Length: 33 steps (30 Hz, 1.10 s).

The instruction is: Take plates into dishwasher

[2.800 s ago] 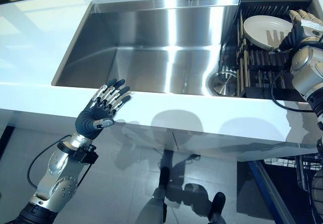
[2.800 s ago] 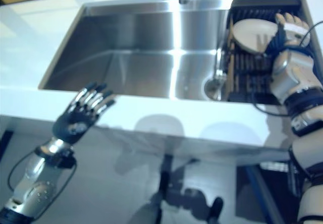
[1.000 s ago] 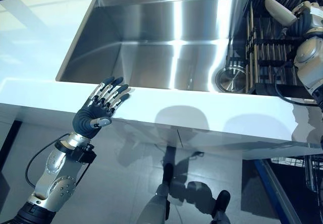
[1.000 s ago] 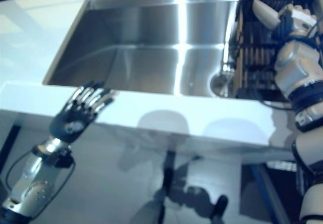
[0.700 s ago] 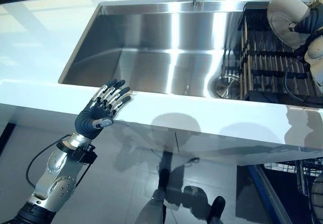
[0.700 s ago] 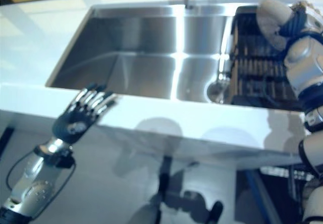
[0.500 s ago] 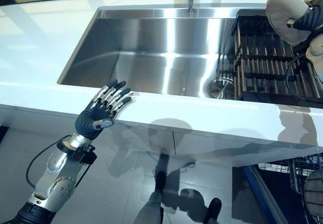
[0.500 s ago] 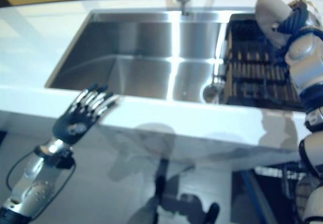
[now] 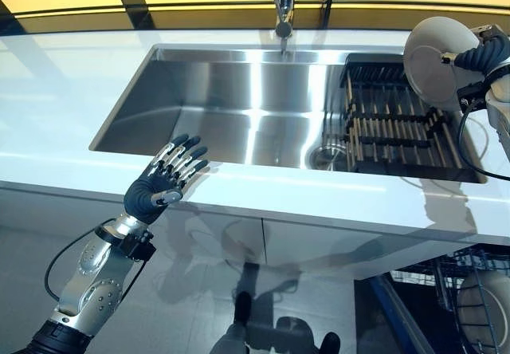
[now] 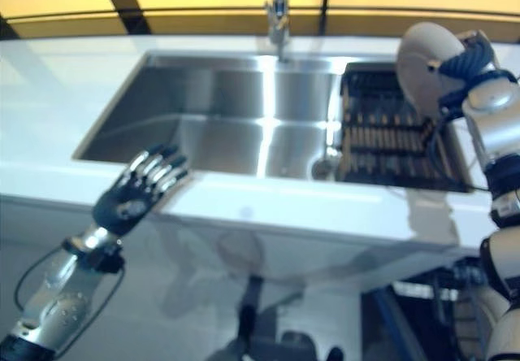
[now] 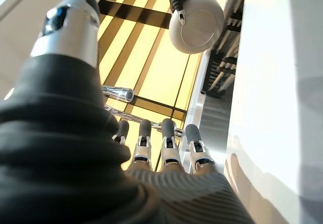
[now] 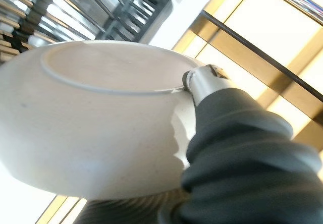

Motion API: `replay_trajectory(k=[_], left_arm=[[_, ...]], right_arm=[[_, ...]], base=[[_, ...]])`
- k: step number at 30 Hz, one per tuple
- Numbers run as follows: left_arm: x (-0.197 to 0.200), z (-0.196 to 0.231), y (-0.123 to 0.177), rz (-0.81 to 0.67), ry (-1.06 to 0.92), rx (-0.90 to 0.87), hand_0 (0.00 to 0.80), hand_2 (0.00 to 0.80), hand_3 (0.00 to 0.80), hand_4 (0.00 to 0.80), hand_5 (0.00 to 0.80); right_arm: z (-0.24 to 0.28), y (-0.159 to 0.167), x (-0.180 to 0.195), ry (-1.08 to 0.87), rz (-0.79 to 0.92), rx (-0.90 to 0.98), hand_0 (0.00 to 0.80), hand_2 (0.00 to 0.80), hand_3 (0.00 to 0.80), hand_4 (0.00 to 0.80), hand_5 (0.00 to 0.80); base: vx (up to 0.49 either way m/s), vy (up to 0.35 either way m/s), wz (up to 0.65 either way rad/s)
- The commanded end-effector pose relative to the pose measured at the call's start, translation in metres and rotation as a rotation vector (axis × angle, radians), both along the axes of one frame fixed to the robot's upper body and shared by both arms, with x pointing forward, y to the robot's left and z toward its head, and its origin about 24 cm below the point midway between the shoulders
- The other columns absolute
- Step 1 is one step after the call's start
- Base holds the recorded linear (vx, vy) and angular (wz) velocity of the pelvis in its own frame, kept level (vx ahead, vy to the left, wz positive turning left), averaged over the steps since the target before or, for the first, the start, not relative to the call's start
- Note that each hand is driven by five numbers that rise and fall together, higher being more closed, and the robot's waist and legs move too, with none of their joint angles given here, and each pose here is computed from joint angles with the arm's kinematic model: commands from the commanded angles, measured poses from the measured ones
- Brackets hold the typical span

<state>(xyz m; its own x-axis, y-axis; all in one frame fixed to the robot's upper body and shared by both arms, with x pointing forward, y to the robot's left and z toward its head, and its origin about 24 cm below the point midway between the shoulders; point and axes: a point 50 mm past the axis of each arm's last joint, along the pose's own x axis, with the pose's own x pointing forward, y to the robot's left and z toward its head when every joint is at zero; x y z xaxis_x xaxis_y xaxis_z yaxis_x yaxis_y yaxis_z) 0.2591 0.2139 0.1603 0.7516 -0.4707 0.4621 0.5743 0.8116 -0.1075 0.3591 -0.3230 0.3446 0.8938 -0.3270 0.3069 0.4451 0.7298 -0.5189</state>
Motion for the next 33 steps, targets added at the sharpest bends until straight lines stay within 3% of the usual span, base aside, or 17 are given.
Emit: replay_trajectory(k=[1, 15, 33], left_arm=[[-0.002, -0.011, -0.005, 0.004, 0.008, 0.016, 0.0, 0.0, 0.0, 0.0, 0.0], [0.014, -0.042, 0.004, 0.174, 0.142, 0.065, 0.0, 0.0, 0.0, 0.0, 0.0], [0.023, -0.055, 0.032, 0.364, 0.214, 0.094, 0.0, 0.0, 0.0, 0.0, 0.0]], right_arm=[[0.005, -0.001, -0.006, -0.012, 0.03, -0.025, 0.8, 0.8, 0.8, 0.8, 0.8], [-0.039, -0.019, -0.013, 0.243, 0.088, 0.032, 0.8, 0.8, 0.8, 0.8, 0.8], [-0.107, -0.029, -0.043, 0.392, 0.174, 0.055, 0.8, 0.8, 0.8, 0.8, 0.8]], base=[[0.045, 0.02, -0.09], [0.053, 0.04, -0.13], [-0.009, 0.013, -0.18]])
